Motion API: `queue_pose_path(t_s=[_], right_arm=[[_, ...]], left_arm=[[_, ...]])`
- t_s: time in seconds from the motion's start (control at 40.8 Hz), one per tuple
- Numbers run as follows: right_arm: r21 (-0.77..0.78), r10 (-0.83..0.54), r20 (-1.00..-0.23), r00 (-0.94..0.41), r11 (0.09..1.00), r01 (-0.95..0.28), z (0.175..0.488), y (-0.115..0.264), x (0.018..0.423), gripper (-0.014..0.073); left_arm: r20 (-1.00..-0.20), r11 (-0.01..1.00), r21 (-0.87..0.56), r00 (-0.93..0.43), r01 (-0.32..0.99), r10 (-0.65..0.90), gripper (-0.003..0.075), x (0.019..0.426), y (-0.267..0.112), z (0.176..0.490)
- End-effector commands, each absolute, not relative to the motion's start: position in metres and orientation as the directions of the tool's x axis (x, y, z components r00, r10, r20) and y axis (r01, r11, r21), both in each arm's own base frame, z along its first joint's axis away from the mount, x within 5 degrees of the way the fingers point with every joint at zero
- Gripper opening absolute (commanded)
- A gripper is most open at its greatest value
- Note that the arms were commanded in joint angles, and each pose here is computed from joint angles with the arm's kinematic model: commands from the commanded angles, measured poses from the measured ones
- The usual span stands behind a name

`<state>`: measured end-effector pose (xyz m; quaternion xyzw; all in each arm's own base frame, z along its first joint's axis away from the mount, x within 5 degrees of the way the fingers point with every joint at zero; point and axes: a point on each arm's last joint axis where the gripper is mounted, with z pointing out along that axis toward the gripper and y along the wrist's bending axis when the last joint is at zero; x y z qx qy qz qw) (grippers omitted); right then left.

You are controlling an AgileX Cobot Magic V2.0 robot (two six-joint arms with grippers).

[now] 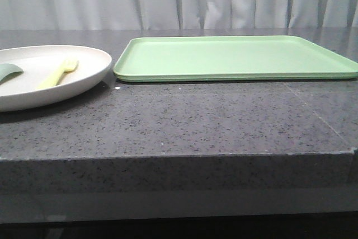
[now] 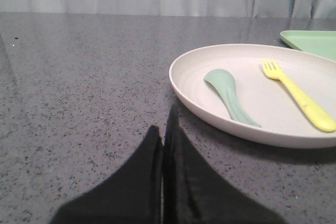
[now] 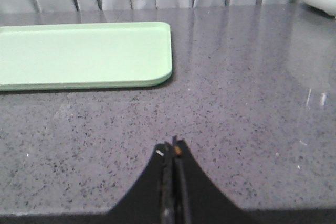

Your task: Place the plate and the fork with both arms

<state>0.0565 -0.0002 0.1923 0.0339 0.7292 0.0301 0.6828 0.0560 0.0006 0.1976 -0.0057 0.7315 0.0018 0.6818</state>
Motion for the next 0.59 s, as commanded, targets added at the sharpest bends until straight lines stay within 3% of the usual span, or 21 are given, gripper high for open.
queue_pose_path(t_s=[0.0, 0.319, 0.564], right_arm=[[0.081, 0.080, -0.994, 0.077, 0.997, 0.000, 0.205, 0.000, 0.055, -0.0116], [0.080, 0.080, -0.985, 0.154, 0.997, -0.007, 0.215, 0.000, 0.054, -0.0116], [0.079, 0.080, -0.965, 0.251, 0.997, -0.015, 0.252, 0.000, 0.045, -0.0116]], left_arm=[[-0.997, 1.000, -0.015, 0.078, -0.011, -0.014, -0.0018, 0.054, 0.001, 0.209], [-0.968, 1.000, -0.015, 0.252, -0.009, -0.012, -0.0018, 0.052, 0.001, 0.225], [-0.923, 1.000, -0.029, 0.384, -0.002, -0.026, -0.0018, 0.046, 0.001, 0.245]])
